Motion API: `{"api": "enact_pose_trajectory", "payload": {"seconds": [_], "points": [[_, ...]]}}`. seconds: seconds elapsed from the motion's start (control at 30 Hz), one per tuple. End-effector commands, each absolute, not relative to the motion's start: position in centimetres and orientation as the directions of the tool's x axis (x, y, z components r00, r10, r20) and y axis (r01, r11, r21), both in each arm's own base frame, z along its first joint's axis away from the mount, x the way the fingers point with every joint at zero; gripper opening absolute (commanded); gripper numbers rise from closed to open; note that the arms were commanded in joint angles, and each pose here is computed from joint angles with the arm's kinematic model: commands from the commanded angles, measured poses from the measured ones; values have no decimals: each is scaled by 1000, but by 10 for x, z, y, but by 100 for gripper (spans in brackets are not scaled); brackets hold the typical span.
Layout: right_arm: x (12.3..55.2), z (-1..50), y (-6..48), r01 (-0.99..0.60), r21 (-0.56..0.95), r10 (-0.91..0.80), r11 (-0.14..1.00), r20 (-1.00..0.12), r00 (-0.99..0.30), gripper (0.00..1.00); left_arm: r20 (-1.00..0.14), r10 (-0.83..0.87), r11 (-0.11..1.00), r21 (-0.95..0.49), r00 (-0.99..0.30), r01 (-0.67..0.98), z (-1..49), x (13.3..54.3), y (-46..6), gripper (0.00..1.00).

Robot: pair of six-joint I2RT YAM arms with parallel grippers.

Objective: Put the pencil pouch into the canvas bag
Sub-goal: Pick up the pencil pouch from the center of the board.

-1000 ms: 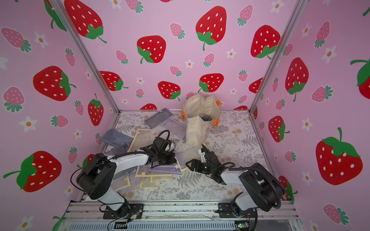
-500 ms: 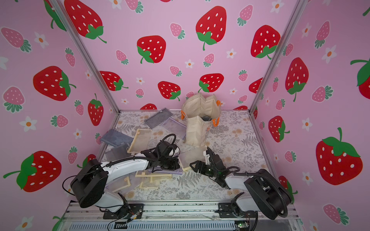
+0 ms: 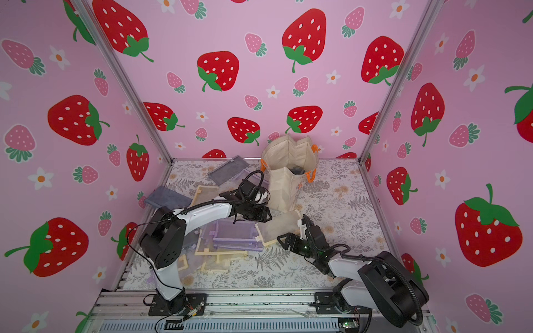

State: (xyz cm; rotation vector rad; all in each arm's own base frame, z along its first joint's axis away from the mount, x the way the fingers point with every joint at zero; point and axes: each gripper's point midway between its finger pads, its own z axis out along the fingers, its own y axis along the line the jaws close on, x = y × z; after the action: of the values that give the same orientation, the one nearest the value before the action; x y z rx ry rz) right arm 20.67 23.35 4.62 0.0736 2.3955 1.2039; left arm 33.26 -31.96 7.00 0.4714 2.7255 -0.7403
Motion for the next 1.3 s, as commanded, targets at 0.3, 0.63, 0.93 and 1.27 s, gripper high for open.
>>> {"api": "enact_pose_trajectory", "payload": {"seconds": [0.3, 0.63, 0.93, 1.27], "points": [[198, -4, 222, 1, 754, 280, 656, -242, -929, 83, -312, 316, 690, -572, -896, 443, 61, 301, -349, 50], [198, -3, 216, 11, 749, 298, 663, -251, -921, 78, -278, 319, 663, -618, -906, 423, 57, 261, -355, 16], [192, 11, 201, -2, 721, 301, 693, -292, -908, 43, -270, 332, 659, -619, -904, 427, 59, 234, -354, 0], [191, 53, 177, -101, 653, 278, 751, -451, -848, 33, -269, 330, 653, -627, -905, 424, 60, 215, -344, 0]]}}
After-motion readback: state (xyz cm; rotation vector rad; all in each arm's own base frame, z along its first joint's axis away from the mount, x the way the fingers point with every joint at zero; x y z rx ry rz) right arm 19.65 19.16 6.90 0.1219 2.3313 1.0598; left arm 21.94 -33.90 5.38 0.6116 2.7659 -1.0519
